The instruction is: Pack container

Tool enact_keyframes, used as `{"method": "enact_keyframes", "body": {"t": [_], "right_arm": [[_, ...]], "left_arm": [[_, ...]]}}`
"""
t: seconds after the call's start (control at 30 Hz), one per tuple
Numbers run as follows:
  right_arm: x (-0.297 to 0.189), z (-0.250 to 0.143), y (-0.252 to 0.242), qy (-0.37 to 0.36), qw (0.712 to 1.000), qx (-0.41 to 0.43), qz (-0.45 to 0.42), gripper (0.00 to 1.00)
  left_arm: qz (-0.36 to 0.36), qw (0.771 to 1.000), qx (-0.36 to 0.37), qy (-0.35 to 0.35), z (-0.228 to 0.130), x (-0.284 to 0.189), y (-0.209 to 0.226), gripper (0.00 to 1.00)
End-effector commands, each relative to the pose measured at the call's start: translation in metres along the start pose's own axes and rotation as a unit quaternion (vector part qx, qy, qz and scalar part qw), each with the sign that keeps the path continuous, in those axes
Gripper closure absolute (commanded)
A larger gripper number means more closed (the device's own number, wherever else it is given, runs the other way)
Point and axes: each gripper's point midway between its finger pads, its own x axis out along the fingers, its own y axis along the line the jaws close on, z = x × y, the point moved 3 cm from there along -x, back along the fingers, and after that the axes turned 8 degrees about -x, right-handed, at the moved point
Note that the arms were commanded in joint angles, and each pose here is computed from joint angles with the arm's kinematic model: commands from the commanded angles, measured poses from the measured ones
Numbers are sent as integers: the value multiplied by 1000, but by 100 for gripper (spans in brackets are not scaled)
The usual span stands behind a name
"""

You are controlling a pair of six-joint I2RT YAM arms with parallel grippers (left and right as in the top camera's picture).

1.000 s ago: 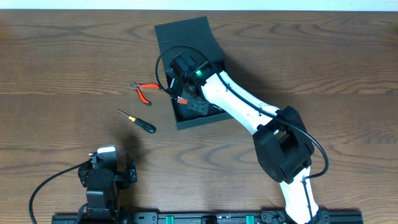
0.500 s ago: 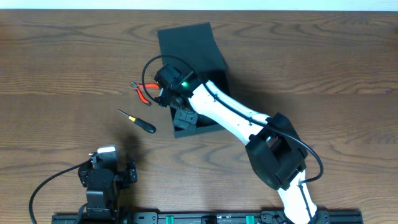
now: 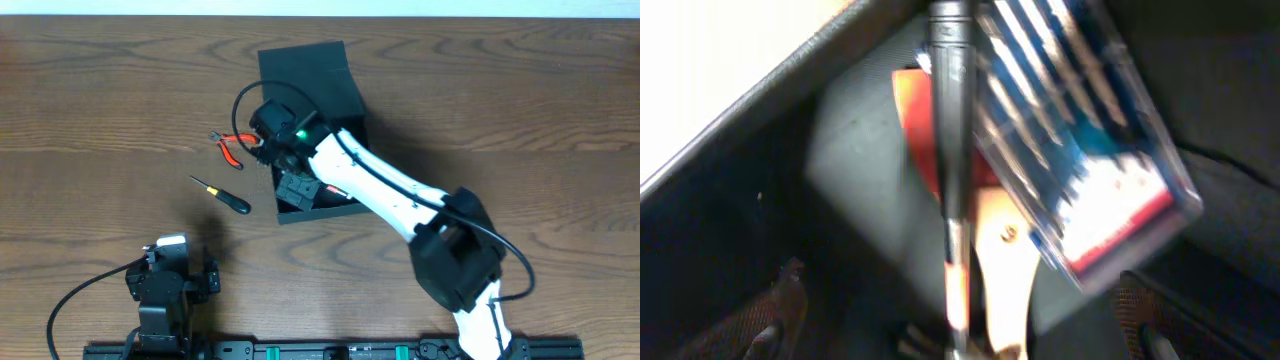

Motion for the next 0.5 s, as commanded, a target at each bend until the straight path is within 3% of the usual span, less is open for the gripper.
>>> {"method": "enact_keyframes", "body": {"t": [0.0, 0.27, 0.47], "right_arm": [[-48, -2, -17, -45, 998, 43, -25, 1], [-138, -24, -22, -132, 986, 94, -24, 1], [-201, -65, -19, -180, 975, 117, -48, 1]], "left_arm": [[8, 1000, 5, 4, -4, 3, 2, 2], [8, 1000, 5, 4, -4, 3, 2, 1], [8, 1000, 5, 4, -4, 3, 2, 1]]}}
